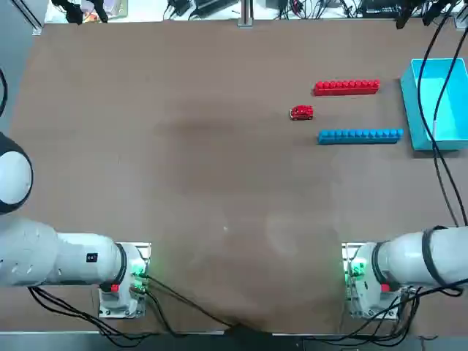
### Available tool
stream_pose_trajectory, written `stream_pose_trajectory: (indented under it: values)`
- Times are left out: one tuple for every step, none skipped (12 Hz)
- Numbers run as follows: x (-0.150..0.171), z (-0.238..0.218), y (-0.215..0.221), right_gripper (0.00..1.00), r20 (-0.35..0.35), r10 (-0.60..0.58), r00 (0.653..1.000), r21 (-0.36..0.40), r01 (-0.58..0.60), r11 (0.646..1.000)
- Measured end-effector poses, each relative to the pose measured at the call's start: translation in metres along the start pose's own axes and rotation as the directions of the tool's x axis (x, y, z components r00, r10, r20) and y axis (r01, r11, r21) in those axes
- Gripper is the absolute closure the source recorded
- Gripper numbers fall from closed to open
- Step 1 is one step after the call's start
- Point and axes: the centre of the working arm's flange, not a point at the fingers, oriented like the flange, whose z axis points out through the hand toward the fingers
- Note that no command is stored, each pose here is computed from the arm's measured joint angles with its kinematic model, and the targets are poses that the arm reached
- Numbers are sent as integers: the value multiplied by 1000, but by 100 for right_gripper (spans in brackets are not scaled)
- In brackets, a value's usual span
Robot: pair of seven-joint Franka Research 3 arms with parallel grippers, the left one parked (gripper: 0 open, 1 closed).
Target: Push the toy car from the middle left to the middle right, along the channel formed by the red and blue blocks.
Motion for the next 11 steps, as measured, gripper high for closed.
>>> stream_pose_trajectory:
  values:
    - [0,0,0,0,1,0,1000,0,0,1000]
    - [0,0,0,0,2,0,1000,0,0,1000]
    - [-1,0,0,0,5,0,1000,0,0,1000]
    - [-1,1,0,0,11,0,1000,0,0,1000]
    - [-2,1,0,0,14,0,1000,1,0,1000]
    - [-2,1,0,0,15,0,1000,1,0,1000]
    - [-2,1,0,0,15,1,1000,1,-1,1000]
    - [-1,3,-1,0,19,4,1000,2,-4,1000]
    - [1,6,-1,0,25,7,1000,2,-7,1000]
    - [3,11,-3,0,34,16,999,3,-16,1000]
    - [6,16,-5,0,43,38,998,16,-39,999]
